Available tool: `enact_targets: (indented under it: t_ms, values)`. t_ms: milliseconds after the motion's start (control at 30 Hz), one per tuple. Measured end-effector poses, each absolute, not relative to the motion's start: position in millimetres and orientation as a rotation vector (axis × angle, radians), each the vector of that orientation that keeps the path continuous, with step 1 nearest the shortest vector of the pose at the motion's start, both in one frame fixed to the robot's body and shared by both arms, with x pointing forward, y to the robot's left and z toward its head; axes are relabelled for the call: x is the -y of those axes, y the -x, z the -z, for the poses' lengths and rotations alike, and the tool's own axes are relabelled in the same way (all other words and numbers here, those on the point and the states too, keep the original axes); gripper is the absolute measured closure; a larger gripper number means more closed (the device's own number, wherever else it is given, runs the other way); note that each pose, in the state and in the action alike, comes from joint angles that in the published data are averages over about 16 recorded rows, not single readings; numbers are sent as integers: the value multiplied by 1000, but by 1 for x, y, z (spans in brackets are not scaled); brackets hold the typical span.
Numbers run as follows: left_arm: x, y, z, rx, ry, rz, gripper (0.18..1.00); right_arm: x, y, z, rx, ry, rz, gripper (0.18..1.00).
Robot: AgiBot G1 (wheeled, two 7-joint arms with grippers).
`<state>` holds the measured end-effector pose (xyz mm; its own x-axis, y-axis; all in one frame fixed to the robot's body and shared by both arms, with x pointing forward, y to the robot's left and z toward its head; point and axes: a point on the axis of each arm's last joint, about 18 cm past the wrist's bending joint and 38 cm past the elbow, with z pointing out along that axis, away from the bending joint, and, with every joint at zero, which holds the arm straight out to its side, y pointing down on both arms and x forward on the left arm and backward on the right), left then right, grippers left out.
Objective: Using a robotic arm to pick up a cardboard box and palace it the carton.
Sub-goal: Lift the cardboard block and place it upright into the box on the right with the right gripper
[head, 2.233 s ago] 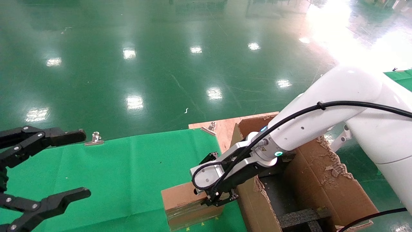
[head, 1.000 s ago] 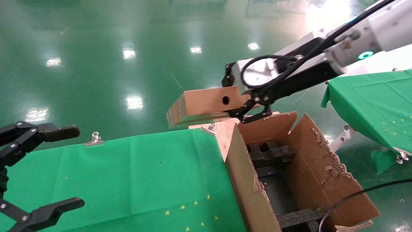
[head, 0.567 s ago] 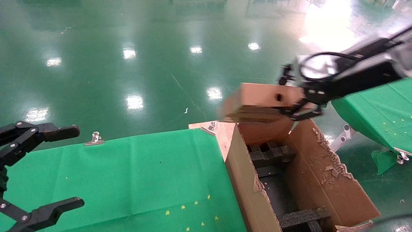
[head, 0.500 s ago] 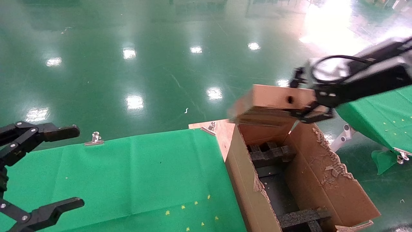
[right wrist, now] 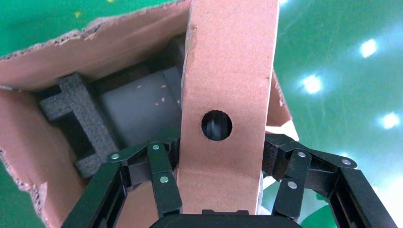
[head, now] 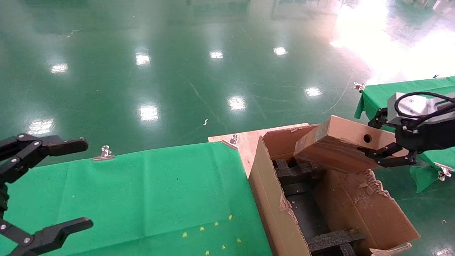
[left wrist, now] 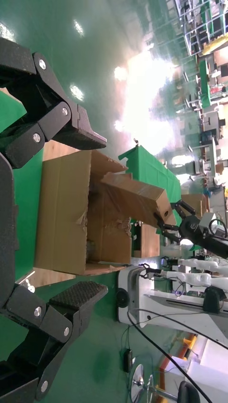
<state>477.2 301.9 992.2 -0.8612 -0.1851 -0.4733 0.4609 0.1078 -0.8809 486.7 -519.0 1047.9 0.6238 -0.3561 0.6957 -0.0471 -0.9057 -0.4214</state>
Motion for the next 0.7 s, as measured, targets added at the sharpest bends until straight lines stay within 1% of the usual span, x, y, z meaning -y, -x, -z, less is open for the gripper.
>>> enact_targets:
  t_ms: [167, 333, 500, 700]
  values:
    - [-302, -477, -992, -1919, -268, 1804, 183, 523, -486, -1043, -388, 2448, 1153, 864]
    - [-302, -477, -992, -1919, -268, 1804, 183, 525, -492, -1035, -514, 2381, 1102, 865]
    - [-302, -477, -992, -1919, -268, 1804, 183, 530, -499, -1019, -716, 2279, 1036, 866]
    - [-302, -477, -992, -1919, -268, 1804, 183, 537, -505, -997, -992, 2105, 948, 866]
